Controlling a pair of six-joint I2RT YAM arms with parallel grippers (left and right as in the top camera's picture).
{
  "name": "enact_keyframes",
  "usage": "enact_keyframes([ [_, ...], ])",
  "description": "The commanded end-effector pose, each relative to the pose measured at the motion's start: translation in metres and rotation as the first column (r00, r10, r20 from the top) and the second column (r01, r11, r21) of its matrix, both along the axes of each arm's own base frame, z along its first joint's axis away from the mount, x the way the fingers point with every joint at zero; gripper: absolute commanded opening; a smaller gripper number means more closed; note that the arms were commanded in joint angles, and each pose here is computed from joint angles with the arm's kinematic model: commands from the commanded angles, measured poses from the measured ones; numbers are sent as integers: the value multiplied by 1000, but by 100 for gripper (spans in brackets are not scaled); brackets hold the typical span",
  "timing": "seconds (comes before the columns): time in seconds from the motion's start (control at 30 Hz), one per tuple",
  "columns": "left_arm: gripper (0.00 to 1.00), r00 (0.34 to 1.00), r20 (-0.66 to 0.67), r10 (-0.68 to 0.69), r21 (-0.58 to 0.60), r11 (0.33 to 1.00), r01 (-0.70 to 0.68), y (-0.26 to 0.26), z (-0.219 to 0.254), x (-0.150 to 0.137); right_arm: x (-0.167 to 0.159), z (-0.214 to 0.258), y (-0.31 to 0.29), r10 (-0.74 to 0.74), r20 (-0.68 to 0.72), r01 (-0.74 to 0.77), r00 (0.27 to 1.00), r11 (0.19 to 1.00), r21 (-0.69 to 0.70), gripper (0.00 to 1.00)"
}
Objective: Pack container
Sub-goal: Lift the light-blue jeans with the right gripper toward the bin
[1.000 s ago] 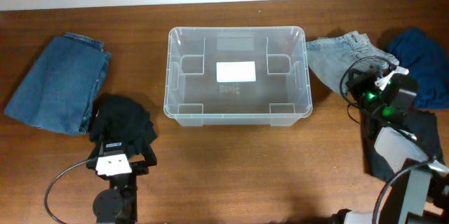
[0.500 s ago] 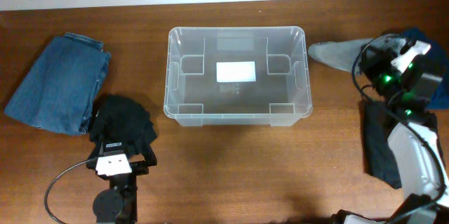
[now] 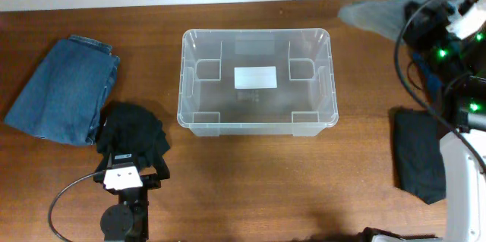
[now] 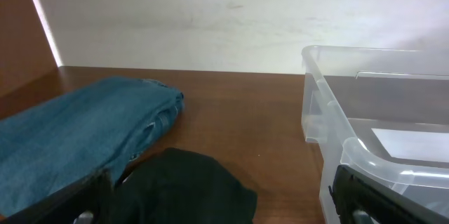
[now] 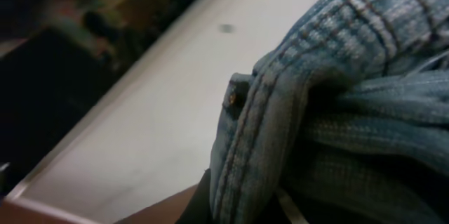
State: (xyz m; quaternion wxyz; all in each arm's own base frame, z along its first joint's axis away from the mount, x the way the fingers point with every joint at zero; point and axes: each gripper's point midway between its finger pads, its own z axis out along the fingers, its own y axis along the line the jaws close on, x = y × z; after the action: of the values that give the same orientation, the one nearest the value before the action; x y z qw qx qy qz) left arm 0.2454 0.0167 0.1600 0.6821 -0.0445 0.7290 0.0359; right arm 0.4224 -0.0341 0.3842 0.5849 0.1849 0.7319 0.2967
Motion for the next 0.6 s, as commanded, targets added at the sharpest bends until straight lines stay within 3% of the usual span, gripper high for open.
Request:
enact_keyframes([
  [0.0, 100, 1000, 0, 0, 12, 1000, 0, 0, 0, 0, -21, 63, 42, 116, 150, -100, 982, 989, -111, 4],
  [0.23, 99, 1000, 0, 0, 12, 1000, 0, 0, 0, 0, -36, 61, 117, 352, 142, -296, 925, 903, -312, 4],
  [0.4, 99, 1000, 0, 0, 12, 1000, 0, 0, 0, 0, -54, 45, 173, 534, 112, -413, 838, 755, -510, 4],
  [0.57, 99, 1000, 0, 0, 12, 1000, 0, 0, 0, 0, -70, 24, 201, 624, 37, -492, 781, 650, -579, 4],
])
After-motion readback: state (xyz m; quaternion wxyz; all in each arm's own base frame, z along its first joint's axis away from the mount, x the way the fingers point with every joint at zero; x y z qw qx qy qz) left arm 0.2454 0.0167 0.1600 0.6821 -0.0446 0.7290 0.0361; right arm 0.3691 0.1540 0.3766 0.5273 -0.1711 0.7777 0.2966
